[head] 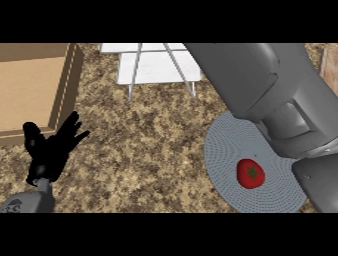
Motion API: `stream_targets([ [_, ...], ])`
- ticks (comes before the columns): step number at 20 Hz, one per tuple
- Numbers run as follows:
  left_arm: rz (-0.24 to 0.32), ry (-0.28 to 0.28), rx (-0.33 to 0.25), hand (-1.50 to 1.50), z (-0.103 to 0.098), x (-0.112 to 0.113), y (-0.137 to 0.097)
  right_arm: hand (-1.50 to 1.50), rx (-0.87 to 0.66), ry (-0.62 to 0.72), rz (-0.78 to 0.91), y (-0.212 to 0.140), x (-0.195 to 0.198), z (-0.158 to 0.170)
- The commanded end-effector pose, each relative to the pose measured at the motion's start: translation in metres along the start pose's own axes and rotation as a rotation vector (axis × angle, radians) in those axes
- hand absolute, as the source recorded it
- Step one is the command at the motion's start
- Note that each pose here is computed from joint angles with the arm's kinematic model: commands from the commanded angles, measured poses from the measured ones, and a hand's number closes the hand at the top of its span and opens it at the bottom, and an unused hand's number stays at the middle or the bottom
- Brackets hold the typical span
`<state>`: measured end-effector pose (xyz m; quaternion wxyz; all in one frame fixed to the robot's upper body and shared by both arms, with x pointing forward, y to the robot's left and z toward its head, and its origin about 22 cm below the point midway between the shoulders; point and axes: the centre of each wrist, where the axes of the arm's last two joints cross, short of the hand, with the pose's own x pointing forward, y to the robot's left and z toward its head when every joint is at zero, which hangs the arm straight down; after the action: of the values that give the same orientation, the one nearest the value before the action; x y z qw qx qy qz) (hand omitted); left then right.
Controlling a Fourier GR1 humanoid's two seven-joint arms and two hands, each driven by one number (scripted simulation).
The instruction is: Pick the can from the placemat and place it in the tiered shelf
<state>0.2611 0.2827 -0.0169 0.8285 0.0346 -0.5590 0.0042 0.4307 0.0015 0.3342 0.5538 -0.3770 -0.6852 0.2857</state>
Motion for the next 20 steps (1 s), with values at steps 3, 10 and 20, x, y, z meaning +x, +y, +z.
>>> stream_targets([
  [3, -0.014, 0.054, -0.006, 0.0, -0.002, 0.003, 0.016, 1.5, -0.027, -0.046, -0.026, 0.016, -0.012, -0.004],
  [10, 0.004, 0.032, 0.001, 0.0, -0.01, -0.003, -0.005, 1.5, 0.011, -0.06, -0.03, 0.006, -0.008, -0.008],
  [20, 0.009, 0.072, -0.002, 0.0, 0.004, -0.004, 0.013, -1.5, -0.092, 0.049, -0.271, -0.015, -0.022, -0.018],
])
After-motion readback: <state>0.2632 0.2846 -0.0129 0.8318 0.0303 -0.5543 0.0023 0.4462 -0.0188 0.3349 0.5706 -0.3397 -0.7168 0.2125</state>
